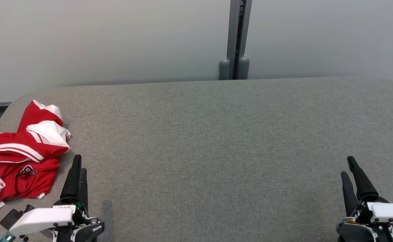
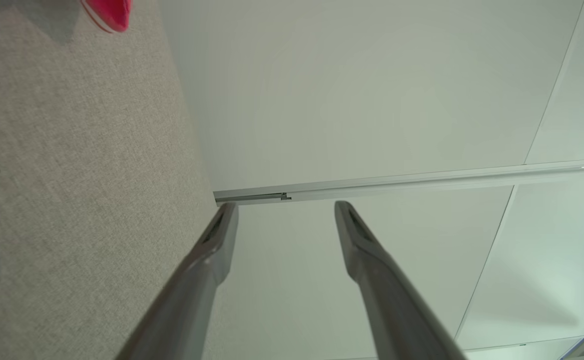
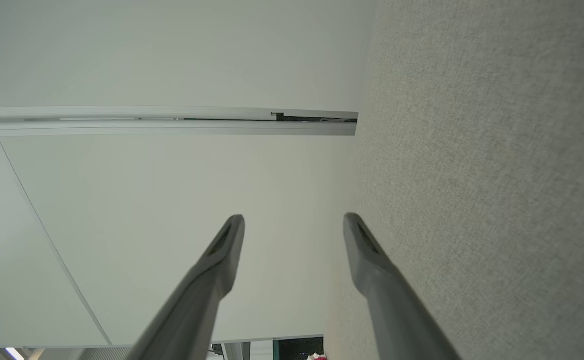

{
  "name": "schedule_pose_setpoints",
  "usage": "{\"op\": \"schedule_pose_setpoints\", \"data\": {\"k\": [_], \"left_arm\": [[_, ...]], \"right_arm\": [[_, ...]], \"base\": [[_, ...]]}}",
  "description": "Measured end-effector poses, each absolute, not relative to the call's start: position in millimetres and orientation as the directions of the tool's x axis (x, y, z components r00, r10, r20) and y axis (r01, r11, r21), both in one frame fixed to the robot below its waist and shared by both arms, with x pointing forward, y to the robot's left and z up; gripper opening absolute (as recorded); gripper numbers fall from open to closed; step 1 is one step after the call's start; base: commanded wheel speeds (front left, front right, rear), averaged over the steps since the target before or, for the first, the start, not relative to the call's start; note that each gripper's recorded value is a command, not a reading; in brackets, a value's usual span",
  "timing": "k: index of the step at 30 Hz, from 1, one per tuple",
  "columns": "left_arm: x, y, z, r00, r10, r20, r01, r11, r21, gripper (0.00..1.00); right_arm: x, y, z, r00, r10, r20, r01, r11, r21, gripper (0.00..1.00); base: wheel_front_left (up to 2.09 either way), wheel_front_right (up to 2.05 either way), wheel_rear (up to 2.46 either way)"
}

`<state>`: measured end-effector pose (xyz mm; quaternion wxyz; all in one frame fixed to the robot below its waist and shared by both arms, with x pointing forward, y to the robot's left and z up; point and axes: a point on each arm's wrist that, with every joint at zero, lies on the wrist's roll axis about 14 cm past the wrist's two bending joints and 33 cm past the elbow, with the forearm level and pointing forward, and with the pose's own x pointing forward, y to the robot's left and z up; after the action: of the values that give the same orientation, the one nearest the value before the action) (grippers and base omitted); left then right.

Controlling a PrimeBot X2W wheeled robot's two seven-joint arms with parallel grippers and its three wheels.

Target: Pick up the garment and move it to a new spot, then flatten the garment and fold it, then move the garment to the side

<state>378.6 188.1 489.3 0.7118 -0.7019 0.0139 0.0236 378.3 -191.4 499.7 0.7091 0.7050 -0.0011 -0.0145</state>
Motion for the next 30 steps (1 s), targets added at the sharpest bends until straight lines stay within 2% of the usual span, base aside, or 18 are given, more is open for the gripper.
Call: {"op": "schedule_pose_setpoints", "data": {"k": [14,22,30], "left_arm": [[381.5,190.2,504.1,0.999,0.036,-0.012,-0.019,0.212,-0.977,1.00],[382.9,184.2,511.1,1.000,0.024,0.004,-0.006,0.401,-0.916,1.00],[383.2,177.1,512.0,1.000,0.008,0.004,-0.002,0.603,-0.798,1.00]], "right_arm": [[381.2,-184.5,519.7,0.999,-0.018,0.044,-0.041,0.156,0.987,1.00],[382.5,-182.1,531.4,0.996,-0.012,0.083,-0.075,0.314,0.947,1.00],[381.4,-179.8,536.2,0.995,0.002,0.104,-0.092,0.486,0.869,1.00]], "base": [[0.00,0.00,0.00],[0.00,0.00,0.00],[0.00,0.00,0.00]]}}
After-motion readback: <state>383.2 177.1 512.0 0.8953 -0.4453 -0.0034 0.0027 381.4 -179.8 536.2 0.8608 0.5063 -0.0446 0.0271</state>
